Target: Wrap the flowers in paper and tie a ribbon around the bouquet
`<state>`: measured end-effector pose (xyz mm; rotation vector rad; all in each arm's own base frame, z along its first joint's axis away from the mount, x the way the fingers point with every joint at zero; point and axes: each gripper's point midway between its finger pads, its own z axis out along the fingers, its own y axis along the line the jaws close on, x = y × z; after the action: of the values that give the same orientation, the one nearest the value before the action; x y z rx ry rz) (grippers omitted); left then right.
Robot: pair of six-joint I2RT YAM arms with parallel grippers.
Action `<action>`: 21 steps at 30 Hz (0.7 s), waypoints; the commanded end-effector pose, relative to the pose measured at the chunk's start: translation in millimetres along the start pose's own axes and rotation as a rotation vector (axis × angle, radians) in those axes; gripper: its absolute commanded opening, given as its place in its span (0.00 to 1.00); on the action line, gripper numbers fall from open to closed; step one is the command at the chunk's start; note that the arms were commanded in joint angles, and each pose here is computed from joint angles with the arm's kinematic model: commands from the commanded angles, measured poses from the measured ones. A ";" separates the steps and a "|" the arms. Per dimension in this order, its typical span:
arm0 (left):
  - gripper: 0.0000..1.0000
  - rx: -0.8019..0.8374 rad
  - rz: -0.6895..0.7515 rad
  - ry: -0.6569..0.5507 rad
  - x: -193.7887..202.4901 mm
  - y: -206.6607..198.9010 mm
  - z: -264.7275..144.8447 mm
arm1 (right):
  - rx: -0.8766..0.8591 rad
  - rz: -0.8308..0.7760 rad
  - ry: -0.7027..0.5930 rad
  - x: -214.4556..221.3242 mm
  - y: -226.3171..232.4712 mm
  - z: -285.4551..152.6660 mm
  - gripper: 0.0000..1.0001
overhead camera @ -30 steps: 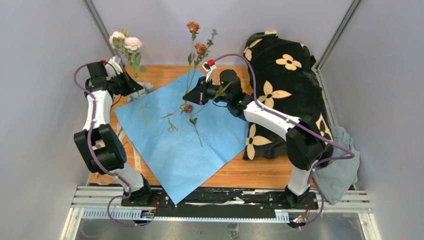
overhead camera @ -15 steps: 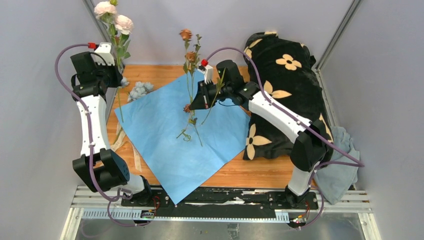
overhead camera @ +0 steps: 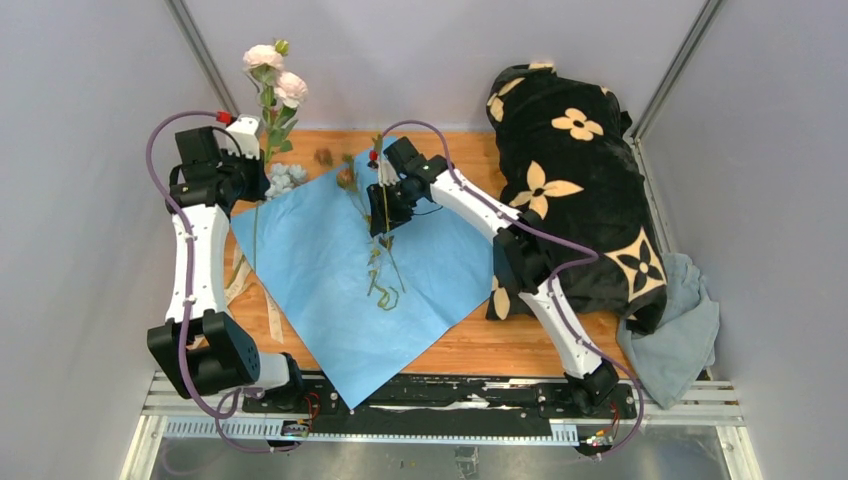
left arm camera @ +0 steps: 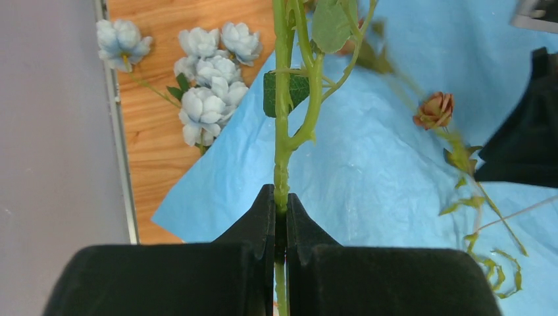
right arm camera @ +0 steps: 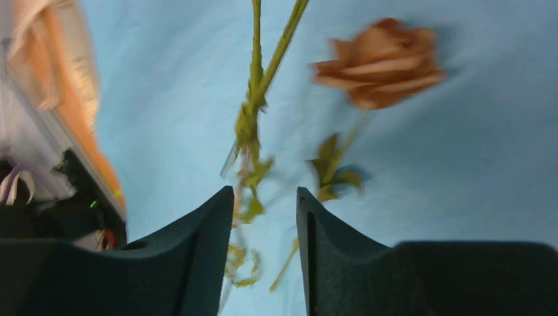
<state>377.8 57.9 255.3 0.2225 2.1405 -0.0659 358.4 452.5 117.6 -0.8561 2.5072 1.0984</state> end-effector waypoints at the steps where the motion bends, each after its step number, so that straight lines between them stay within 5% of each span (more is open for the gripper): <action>1: 0.00 -0.002 0.023 0.020 5.8 -4.6 2.3 | 0.255 0.095 -0.126 -32.2 -56.8 -10.7 0.47; 9: 0.00 -0.002 0.061 0.071 22.3 -14.9 9.0 | 0.622 0.019 -0.356 -68.3 -96.8 -86.8 0.51; 13: 0.00 0.018 0.074 0.087 28.2 -25.8 9.7 | 0.906 -0.059 -0.343 -67.4 -128.9 -139.3 0.58; 18: 0.00 0.149 0.055 0.098 28.0 -61.4 2.6 | 1.530 -0.233 -0.244 -81.6 -174.8 -248.2 0.75; 21: 0.00 0.272 -0.023 0.084 22.8 -87.5 -4.9 | 1.660 -0.201 -0.170 -73.5 -200.1 -289.8 0.81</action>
<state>360.9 9.2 215.5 0.3573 2.2531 -0.1574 526.5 265.9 217.4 -0.3926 2.0901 -0.3659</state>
